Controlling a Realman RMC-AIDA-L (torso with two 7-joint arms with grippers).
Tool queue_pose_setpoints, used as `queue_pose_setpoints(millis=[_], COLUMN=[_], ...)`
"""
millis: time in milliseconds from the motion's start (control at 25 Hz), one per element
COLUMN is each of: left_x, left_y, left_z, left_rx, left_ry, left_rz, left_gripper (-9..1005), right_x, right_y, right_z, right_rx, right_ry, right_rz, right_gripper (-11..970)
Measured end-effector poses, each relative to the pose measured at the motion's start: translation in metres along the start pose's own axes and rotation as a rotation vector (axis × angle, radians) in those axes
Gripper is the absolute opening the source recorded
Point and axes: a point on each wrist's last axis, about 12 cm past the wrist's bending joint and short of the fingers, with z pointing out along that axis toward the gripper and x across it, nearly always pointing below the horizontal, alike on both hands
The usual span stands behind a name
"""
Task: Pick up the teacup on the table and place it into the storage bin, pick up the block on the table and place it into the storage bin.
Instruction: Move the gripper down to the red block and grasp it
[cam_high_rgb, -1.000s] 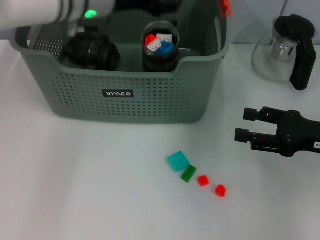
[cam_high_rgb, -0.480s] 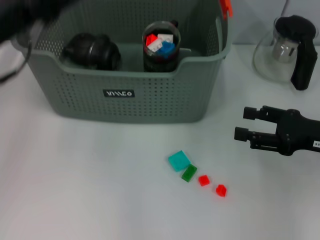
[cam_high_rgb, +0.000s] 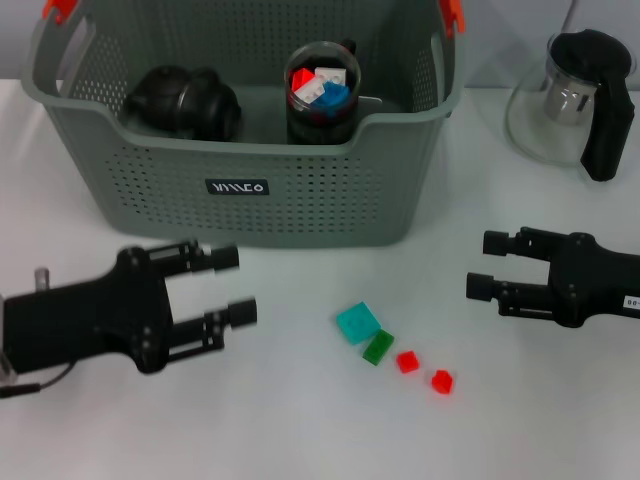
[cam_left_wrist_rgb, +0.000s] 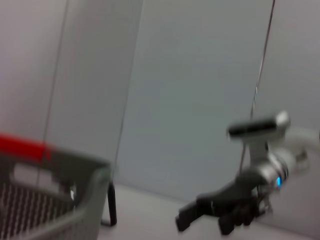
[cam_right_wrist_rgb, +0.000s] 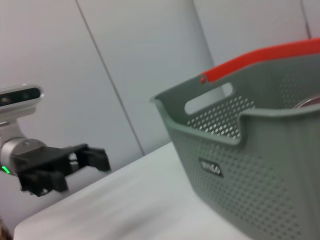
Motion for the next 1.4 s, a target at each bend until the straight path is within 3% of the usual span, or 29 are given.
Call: queue_pose_setpoints(millis=[320,680,880,1040,1400], left_x=[0.005,0.006,0.006,0.005,0.008], left_y=[0.003,0.007,0.010,0.012,0.011], left_z=[-0.002,-0.006,-0.005,-0.008,-0.020], left_rx=[-0.029,-0.075,-0.090,-0.116,-0.165], left_ry=[0.042,0.036,0.038,0.026,0.025], left_rz=[-0.003,-0.011,-0.012,-0.009,-0.022], left_gripper=[609,608,608,607,606], right_x=[-0.005,-0.058,-0.092,-0.110,-0.109], right_y=[0.001,-0.002,0.001,0.013,0.032], right_z=[0.008,0.022,0.049,0.082,0.119], right_rx=[-0.070,-0.092,-0.043,-0.011,0.013], right_ry=[0.122,0.370,0.646,0.882,1.081], right_rz=[-0.022,-0.033,-0.028,-0.106,-0.209], right_gripper=[821,821,821,818,818])
